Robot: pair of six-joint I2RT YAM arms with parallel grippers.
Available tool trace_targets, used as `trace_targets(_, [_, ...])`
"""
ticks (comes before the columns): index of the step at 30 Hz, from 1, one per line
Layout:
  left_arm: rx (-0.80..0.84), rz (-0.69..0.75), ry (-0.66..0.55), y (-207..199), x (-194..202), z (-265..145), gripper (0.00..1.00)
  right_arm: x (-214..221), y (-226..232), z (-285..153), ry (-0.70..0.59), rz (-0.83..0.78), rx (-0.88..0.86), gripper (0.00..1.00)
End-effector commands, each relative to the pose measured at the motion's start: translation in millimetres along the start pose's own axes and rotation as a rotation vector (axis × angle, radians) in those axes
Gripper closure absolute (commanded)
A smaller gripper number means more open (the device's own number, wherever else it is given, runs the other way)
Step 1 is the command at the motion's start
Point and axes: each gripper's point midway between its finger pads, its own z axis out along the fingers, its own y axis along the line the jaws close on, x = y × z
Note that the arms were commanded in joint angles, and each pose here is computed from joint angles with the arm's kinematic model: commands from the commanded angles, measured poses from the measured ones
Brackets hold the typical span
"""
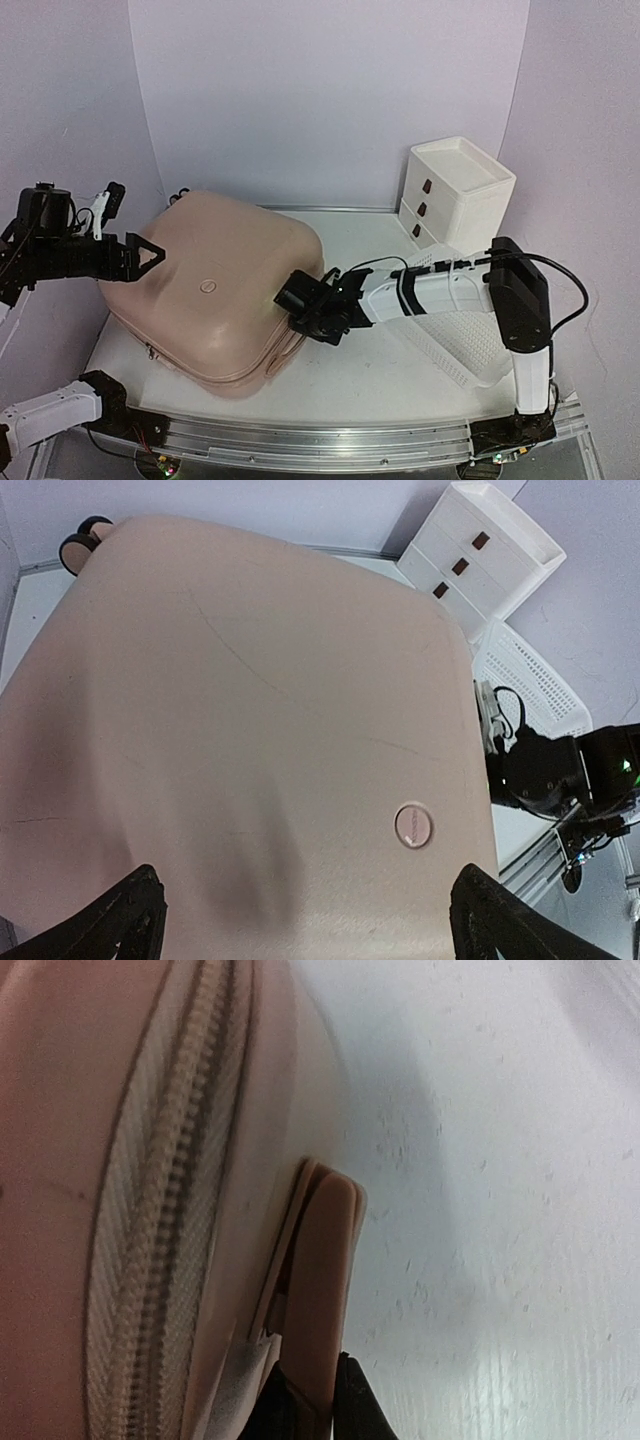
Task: Open, take out, and arrange the luggage
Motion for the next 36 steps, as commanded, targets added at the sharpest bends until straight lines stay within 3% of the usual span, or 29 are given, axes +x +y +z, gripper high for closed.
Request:
trace_targets(1, [-0.002,-0.051,0.001,2.1,2.8,5.1,0.01,-92.9,-11.1,17.3,-0.244,0.044,0.07,1.0])
trace_targets(7, [-0.082,-0.174,0.029,23.1,20.2,24.8,0.01,-144.7,-17.1,27.0,-0.366,0.135,0.109,1.0])
trace_targets(15, [-0.065,-0.233,0.095,28.9,23.3,74.4,0.04,-189.5,-49.5,18.1,-0.461,0.234,0.165,1.0])
trace_targets(25, [-0.052,-0.197,0.138,36.0,-7.5,151.3,0.02,-194.0,-81.6,2.7,-0.47,0.212,0.213,1.0])
trace_targets(31, [0.043,-0.201,0.167,24.5,-32.2,200.8,0.02,-204.8,-97.0,1.1,-0.478,0.241,0.235,1.0])
trace_targets(36, [0.054,-0.158,0.102,14.5,-67.0,187.9,0.02,-210.1,-102.9,-0.3,-0.482,0.279,0.235,1.0])
